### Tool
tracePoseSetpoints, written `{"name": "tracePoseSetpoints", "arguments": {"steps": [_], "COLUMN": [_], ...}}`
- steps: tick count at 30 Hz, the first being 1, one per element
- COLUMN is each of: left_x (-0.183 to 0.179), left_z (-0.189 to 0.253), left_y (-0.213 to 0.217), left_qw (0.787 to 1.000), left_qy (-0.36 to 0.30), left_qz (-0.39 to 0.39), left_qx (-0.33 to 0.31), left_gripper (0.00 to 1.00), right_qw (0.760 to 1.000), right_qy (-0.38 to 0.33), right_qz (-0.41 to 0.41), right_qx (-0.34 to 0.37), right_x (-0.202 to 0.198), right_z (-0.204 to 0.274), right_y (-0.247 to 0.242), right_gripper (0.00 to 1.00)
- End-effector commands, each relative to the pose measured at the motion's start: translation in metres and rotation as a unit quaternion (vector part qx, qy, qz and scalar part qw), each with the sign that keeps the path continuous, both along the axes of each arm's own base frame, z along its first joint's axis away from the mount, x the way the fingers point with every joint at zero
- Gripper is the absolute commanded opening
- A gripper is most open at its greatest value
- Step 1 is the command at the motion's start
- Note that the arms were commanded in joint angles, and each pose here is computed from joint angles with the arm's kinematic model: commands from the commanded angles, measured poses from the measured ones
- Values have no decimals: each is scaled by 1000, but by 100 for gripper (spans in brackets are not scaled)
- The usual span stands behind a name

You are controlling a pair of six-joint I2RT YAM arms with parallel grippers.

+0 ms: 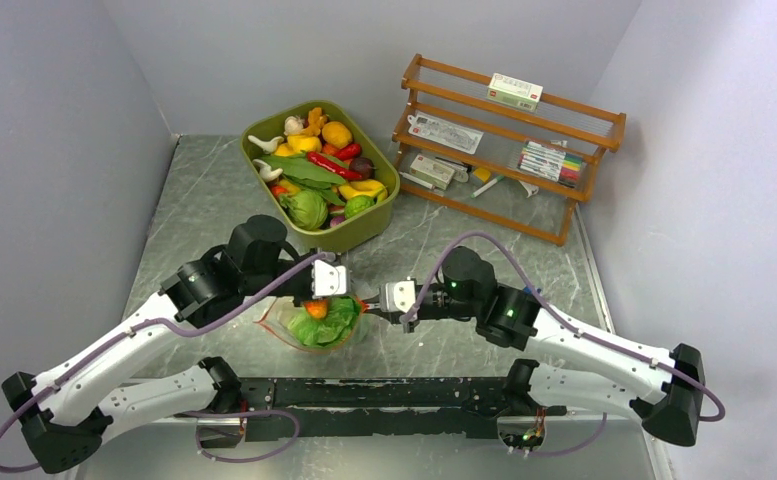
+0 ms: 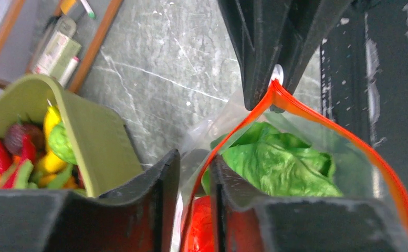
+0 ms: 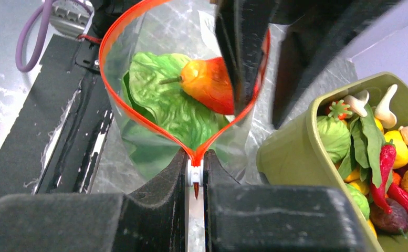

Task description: Place the food in the zip-top bag and seal the zipper

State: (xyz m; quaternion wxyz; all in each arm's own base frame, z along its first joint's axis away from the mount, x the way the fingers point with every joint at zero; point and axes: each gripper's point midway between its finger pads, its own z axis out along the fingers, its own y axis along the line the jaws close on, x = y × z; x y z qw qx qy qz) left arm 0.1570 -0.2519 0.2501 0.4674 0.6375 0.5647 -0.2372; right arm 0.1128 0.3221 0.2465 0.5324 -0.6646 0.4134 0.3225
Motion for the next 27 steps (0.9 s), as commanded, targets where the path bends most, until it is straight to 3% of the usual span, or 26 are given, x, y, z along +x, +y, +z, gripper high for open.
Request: {"name": "tracePoseSetpoints", "arguments": {"steps": [1,2,4,9,14,27], "left_x": [-12,-16,-19,-19,-21,-14], "left_z": [11,10,9,12,15,8], "left_y": [-7,-7,-7,-1,1,-2], "left_qw": [997,996,995,995,994,995], "left_qy": [-33,-35,-37,-56,-66,-65], "left_qz": [-68,-84,-91,-81,-80,-71], "left_qx": [-6,-6,-7,-19,-27,-21], "left_gripper": [15,8,7,7,7,7], "right_qw": [999,998,998,994,991,988], "right_qy": [5,12,22,37,52,59], "right_qz": [-15,-16,-11,-28,-1,45], "right_qx": [50,54,62,97,122,134], "right_x": [5,5,2,6,4,9], "right_z": [18,17,16,13,10,-17], "right_y": [6,6,7,-1,-14,-4], "right_gripper": [0,0,0,27,45,45]}}
